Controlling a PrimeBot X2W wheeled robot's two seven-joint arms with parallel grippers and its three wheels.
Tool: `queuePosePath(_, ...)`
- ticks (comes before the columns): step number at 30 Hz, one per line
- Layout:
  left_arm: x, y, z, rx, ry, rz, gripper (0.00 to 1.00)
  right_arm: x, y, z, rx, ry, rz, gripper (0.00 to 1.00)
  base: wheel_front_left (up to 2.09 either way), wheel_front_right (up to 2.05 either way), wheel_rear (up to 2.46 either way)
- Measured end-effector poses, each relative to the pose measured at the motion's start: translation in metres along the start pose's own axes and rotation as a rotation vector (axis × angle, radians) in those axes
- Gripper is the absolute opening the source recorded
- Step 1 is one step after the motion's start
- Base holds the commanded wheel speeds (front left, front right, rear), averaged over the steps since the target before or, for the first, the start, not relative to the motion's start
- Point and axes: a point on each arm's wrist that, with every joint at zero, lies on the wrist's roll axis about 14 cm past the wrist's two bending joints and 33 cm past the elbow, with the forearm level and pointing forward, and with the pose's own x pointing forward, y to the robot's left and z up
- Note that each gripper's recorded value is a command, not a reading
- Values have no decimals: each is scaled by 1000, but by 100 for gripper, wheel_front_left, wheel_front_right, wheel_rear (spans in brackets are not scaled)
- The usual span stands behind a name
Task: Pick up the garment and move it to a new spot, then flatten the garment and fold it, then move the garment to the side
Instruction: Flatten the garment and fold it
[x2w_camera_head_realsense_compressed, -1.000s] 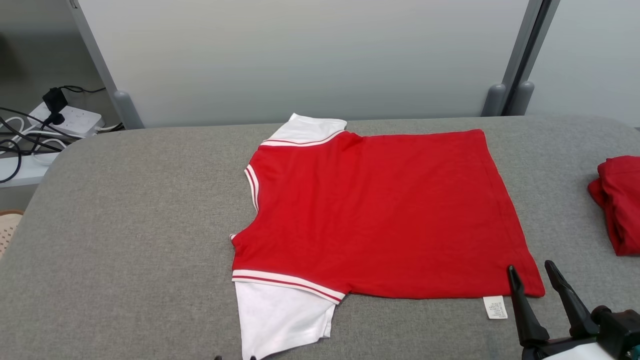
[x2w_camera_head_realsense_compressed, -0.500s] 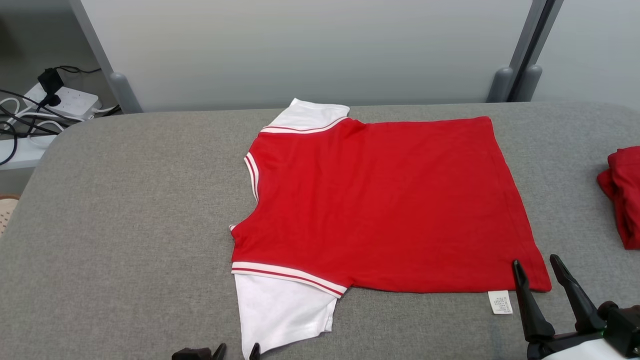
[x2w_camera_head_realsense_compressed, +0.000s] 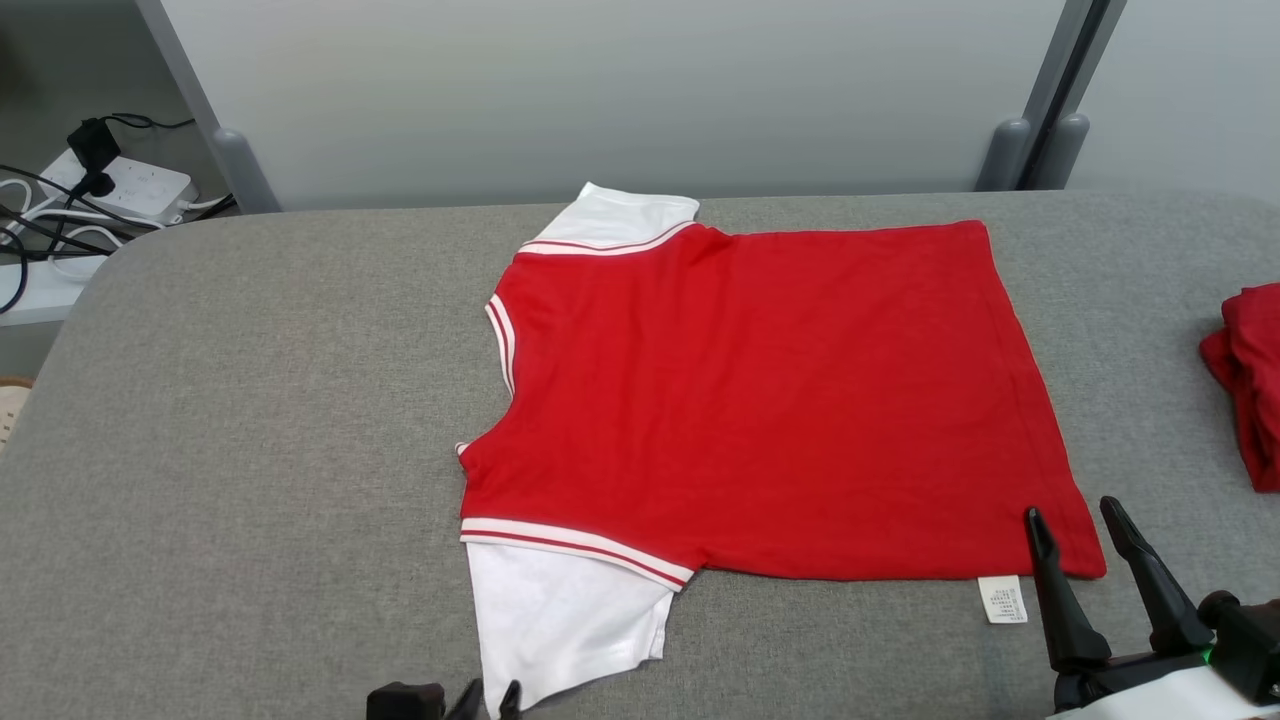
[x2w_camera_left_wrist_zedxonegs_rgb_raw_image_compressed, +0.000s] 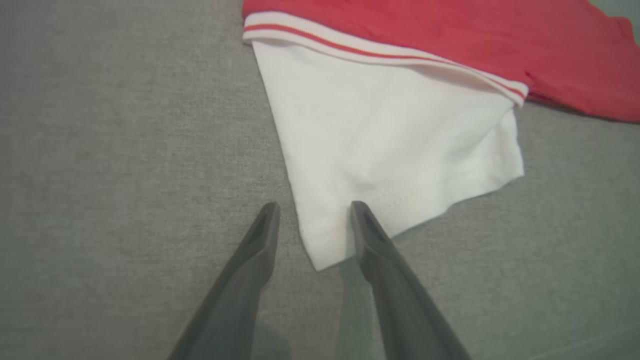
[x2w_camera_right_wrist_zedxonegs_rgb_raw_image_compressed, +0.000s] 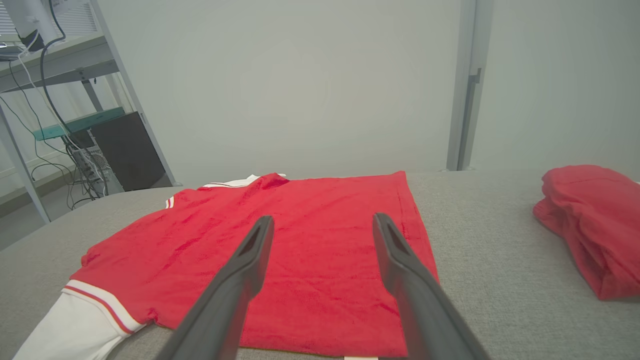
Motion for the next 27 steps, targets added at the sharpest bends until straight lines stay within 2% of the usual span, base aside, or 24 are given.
queuePosePath(13, -2, -14, 4, 8, 6, -38, 0, 0, -1, 2, 2, -5, -3, 100, 0, 0, 0)
queuePosePath(19, -13, 16, 11, 14, -4, 43, 0, -1, -15, -9, 1, 28, -44, 100, 0, 0, 0)
queuePosePath(27, -21, 38, 36, 15, -49, 99, 0, -8, -36, -46, 34, 145, -117, 100, 0, 0, 0)
